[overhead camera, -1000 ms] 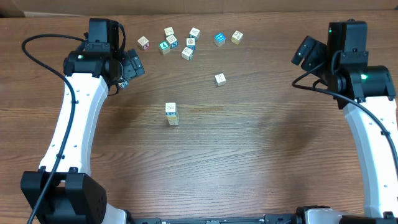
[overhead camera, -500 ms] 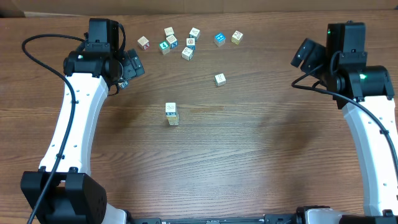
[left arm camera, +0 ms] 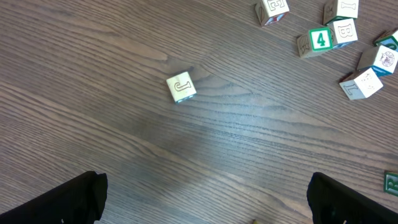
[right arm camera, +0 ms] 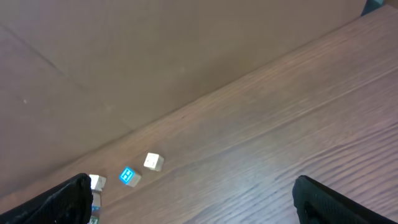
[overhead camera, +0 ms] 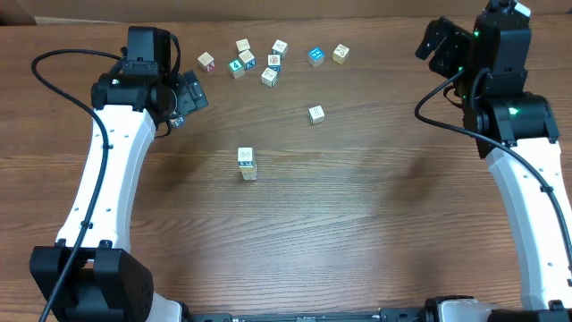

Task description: Form a tower

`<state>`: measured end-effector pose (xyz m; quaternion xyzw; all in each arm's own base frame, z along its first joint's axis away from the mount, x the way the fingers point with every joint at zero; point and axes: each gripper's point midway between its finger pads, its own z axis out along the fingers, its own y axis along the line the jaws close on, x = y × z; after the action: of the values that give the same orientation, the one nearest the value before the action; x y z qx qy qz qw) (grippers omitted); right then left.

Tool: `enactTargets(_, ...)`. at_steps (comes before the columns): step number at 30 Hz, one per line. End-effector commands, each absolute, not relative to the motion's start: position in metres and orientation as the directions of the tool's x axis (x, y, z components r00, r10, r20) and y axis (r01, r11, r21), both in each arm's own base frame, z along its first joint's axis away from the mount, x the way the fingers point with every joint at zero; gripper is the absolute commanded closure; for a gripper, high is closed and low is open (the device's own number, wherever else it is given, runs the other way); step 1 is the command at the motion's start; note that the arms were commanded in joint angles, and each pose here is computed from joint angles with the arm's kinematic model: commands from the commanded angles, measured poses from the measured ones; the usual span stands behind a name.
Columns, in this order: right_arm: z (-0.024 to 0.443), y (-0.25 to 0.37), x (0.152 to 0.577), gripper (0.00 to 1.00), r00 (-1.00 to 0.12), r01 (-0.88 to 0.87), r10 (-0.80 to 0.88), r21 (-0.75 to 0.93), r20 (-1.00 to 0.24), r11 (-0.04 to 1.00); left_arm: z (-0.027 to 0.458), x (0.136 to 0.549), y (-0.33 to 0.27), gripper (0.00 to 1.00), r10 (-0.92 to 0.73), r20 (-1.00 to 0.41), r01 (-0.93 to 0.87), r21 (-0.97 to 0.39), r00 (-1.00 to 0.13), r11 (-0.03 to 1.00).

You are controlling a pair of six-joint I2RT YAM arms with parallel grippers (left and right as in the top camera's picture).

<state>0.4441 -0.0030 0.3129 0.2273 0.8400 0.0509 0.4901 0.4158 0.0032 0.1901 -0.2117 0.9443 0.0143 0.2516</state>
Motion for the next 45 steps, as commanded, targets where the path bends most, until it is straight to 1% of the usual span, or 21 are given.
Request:
enactTargets(1, 0.325, -0.001, 0.433, 0.00, -0.403, 0.321, 0.426, 0.311, -0.810, 0.895, 0.195, 0.420, 0.003, 0.00, -0.373, -0.495, -0.391, -0.072, -0.784, 0.917)
enactTargets(10, 0.336, -0.001, 0.432, 0.00, -0.374, 0.309, 0.428, 0.324, -0.823, 0.894, 0.195, 0.420, 0.003, 0.01, -0.374, -0.496, -0.392, -0.073, -0.784, 0.917)
enactTargets(20, 0.370, 0.001, 0.447, 0.00, -0.244, 0.255, 0.438, 0.379, -0.865, 0.890, 0.195, 0.420, 0.003, 0.01, -0.374, -0.495, -0.391, -0.073, -0.784, 0.917)
enactTargets(23, 0.389, 0.001, 0.454, 0.00, -0.168, 0.221, 0.444, 0.406, -0.880, 0.887, 0.195, 0.420, 0.003, 0.00, -0.374, -0.495, -0.391, -0.073, -0.784, 0.917)
enactTargets(25, 0.409, 0.002, 0.461, 0.00, -0.071, 0.175, 0.452, 0.435, -0.889, 0.883, 0.195, 0.420, 0.003, 0.01, -0.374, -0.495, -0.391, -0.073, -0.784, 0.917)
enactTargets(28, 0.442, 0.002, 0.467, 0.00, 0.114, 0.080, 0.467, 0.476, -0.877, 0.876, 0.195, 0.420, 0.003, 0.00, -0.374, -0.495, -0.391, -0.073, -0.784, 0.917)
enactTargets(31, 0.451, 0.002, 0.467, 0.00, 0.232, 0.013, 0.476, 0.492, -0.848, 0.871, 0.195, 0.420, 0.003, 0.00, -0.374, -0.496, -0.391, -0.073, -0.784, 0.917)
enactTargets(34, 0.442, 0.002, 0.466, 0.00, 0.256, -0.001, 0.477, 0.494, -0.841, 0.870, 0.195, 0.420, 0.003, 0.01, -0.374, -0.495, -0.391, -0.073, -0.784, 0.917)
enactTargets(39, 0.417, 0.002, 0.468, 0.00, 0.228, 0.016, 0.475, 0.491, -0.850, 0.871, 0.195, 0.420, 0.003, 0.01, -0.374, -0.495, -0.391, -0.073, -0.784, 0.917)
enactTargets(45, 0.412, 0.002, 0.467, 0.00, 0.238, 0.011, 0.476, 0.492, -0.847, 0.870, 0.195, 0.420, 0.003, 0.00, -0.374, -0.495, -0.391, -0.073, -0.784, 0.917)
